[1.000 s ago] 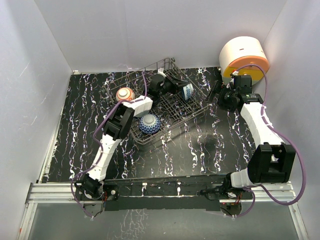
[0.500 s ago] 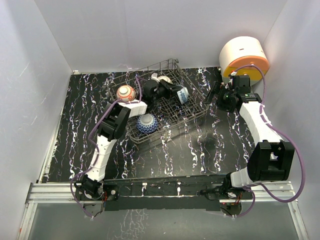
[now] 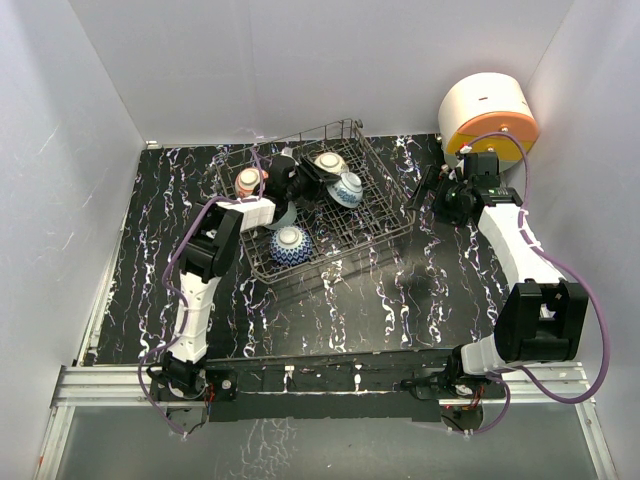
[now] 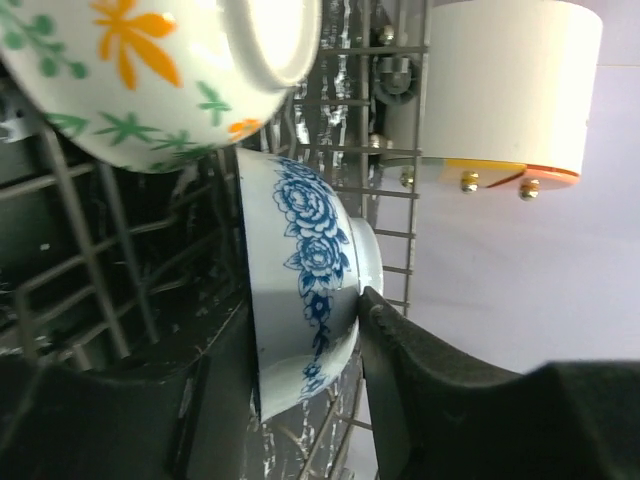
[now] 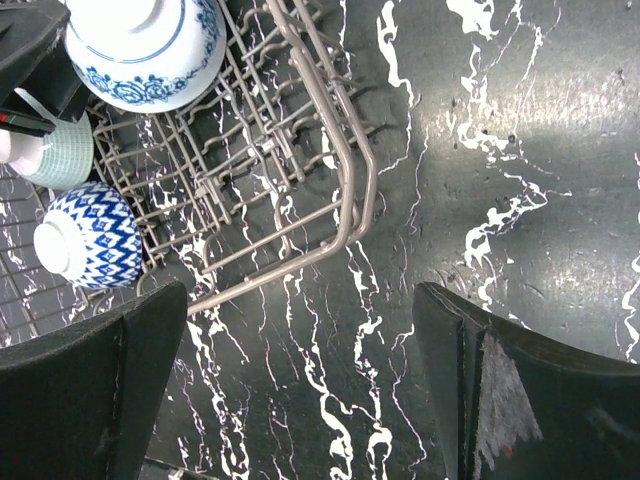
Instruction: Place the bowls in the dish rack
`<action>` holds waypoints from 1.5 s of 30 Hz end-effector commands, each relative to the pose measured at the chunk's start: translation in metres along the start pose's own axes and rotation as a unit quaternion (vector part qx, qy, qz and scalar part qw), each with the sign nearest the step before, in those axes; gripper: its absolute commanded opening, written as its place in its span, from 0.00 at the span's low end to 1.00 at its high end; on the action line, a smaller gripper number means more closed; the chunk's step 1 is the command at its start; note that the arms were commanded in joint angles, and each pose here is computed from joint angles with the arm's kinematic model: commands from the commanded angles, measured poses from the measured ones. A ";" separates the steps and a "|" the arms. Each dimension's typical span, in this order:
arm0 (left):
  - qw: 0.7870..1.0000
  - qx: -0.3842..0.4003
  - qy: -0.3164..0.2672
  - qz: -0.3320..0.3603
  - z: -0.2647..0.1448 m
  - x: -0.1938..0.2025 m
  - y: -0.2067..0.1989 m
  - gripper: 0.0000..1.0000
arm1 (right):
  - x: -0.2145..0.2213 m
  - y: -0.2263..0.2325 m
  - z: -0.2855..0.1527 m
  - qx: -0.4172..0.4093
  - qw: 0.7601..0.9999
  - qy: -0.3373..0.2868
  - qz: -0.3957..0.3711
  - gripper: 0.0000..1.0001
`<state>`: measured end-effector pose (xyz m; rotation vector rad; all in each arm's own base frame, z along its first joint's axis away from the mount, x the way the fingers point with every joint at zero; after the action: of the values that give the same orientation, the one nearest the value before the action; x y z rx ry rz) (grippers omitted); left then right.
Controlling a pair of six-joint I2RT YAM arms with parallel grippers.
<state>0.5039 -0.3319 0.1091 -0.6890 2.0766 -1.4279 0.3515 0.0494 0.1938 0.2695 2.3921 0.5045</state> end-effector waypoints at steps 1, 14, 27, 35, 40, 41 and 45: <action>0.999 -0.021 0.007 0.040 -0.017 0.003 -0.010 0.42 | -0.008 0.004 -0.001 -0.013 1.000 -0.023 -0.012 0.99; 0.993 -0.092 0.019 0.075 -0.038 0.002 -0.015 0.69 | -0.010 0.005 -0.001 -0.013 1.000 -0.026 -0.010 0.99; 0.975 -0.182 0.020 0.126 -0.060 -0.011 -0.030 0.97 | -0.010 0.007 -0.003 -0.018 0.999 -0.029 -0.009 0.99; 0.966 -0.190 0.008 0.177 -0.088 -0.019 -0.069 0.97 | -0.019 0.014 -0.012 -0.028 0.999 -0.041 -0.020 0.99; 0.943 -0.224 -0.004 0.245 -0.122 -0.029 -0.092 0.97 | -0.034 0.033 -0.015 -0.055 0.997 -0.041 -0.030 0.99; 0.935 -0.240 -0.003 0.261 -0.134 -0.030 -0.093 0.97 | -0.035 0.044 -0.015 -0.065 0.996 -0.037 -0.041 0.99; 0.905 -0.276 -0.034 0.323 -0.176 -0.040 -0.105 0.97 | -0.036 0.094 -0.013 -0.074 0.992 -0.036 -0.100 0.99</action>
<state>0.4606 -0.2579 0.2075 -0.3203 2.4121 -0.6403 0.3652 0.0755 0.2223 0.1663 2.3594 0.5638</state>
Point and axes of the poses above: each gripper's point midway between its finger pads, its own z axis out along the fingers, its own y axis along the line the jaws close on, x = y × z, the point moved 3 cm from there along -z, back along the fingers, and after that the axes turned 3 degrees about -z, right-handed, at the moved point
